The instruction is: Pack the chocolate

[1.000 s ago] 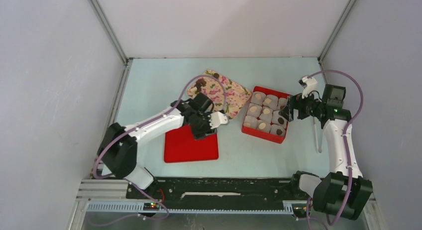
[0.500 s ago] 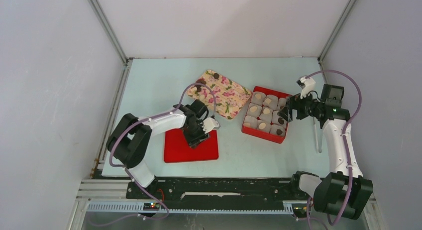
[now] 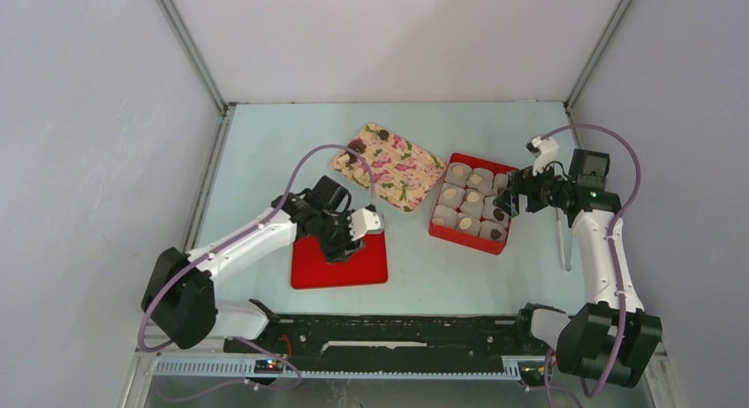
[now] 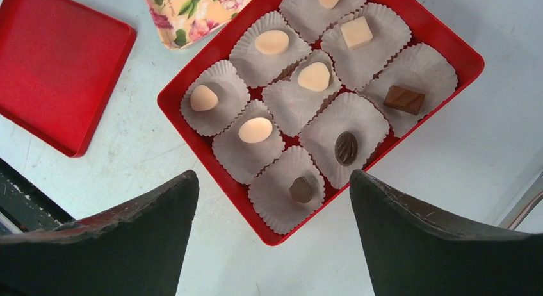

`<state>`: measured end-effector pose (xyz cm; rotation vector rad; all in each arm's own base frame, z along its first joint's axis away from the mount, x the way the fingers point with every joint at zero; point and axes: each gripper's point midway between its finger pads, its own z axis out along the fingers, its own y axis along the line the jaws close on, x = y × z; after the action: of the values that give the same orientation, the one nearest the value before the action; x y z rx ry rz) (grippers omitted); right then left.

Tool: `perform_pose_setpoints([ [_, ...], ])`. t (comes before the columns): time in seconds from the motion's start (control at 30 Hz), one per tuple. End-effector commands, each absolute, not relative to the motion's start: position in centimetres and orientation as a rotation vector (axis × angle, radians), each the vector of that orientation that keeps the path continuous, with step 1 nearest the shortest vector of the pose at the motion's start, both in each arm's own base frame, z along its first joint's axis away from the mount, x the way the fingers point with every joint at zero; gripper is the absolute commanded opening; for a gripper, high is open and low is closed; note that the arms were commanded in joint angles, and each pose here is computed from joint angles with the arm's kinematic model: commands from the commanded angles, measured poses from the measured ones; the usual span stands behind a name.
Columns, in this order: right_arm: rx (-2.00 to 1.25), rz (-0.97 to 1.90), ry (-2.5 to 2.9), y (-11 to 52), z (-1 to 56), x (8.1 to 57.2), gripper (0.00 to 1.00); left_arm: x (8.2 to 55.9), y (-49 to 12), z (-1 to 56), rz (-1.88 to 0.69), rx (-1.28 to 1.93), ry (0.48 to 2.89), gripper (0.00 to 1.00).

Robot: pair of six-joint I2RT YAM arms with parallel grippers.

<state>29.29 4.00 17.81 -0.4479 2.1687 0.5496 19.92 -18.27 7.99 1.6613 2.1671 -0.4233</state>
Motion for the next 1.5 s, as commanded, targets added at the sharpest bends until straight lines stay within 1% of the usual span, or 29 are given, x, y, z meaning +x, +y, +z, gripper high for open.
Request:
perform_pose_setpoints([
  [0.0,-0.47,0.53,2.163,3.9,17.8,29.6,0.9,14.4,-18.1,6.1,-0.599,1.892,2.133,0.53],
  [0.1,-0.472,0.532,2.164,4.0,17.8,29.5,0.9,13.6,-17.5,4.5,-0.474,2.002,2.121,0.48],
  [0.17,-0.472,0.528,2.164,3.9,17.8,29.4,0.9,13.8,-17.2,3.7,-0.408,2.016,2.12,0.45],
  [0.4,-0.471,0.522,2.165,3.8,17.8,29.4,0.9,13.6,-16.0,1.3,-0.268,2.093,2.098,0.43],
  [0.47,-0.475,0.524,2.164,3.8,17.8,29.4,0.9,13.8,-16.0,0.8,-0.241,2.098,2.089,0.4],
  [0.57,-0.476,0.528,2.17,3.9,17.6,29.4,0.9,13.6,-16.2,0.2,-0.249,2.101,2.084,0.3],
  [0.6,-0.476,0.529,2.172,3.9,17.6,29.4,0.9,13.4,-16.2,0.1,-0.261,2.105,2.083,0.24],
  [0.7,-0.477,0.531,2.177,3.9,17.4,29.5,0.9,13.0,-16.5,0.5,-0.295,2.109,2.077,0.02],
  [0.73,-0.479,0.531,2.176,3.9,17.4,29.5,0.91,13.1,-16.7,1.0,-0.302,2.109,2.068,0.01],
  [0.8,-0.477,0.535,2.176,3.9,17.4,29.5,0.93,12.9,-17.2,2.3,-0.344,2.114,2.048,0.0],
  [0.87,-0.477,0.532,2.178,3.9,17.4,29.5,0.93,12.5,-18.2,4.4,-0.426,2.114,2.025,0.0],
  [1.03,-0.467,0.538,2.163,4.0,17.7,29.6,0.94,11.0,-22.3,11.7,-0.74,2.052,1.941,0.0],
  [1.13,-0.474,0.581,2.133,4.6,18.5,29.4,0.95,10.5,-24.2,15.2,-0.864,2.007,1.88,0.0],
  [1.27,-0.481,0.64,2.092,5.4,19.4,29.0,0.96,10.3,-26.0,18.4,-0.973,1.963,1.809,0.0],
  [1.47,-0.464,0.712,2.043,5.9,20.7,28.6,0.97,8.7,-28.9,22.2,-1.246,1.879,1.721,0.0],
])
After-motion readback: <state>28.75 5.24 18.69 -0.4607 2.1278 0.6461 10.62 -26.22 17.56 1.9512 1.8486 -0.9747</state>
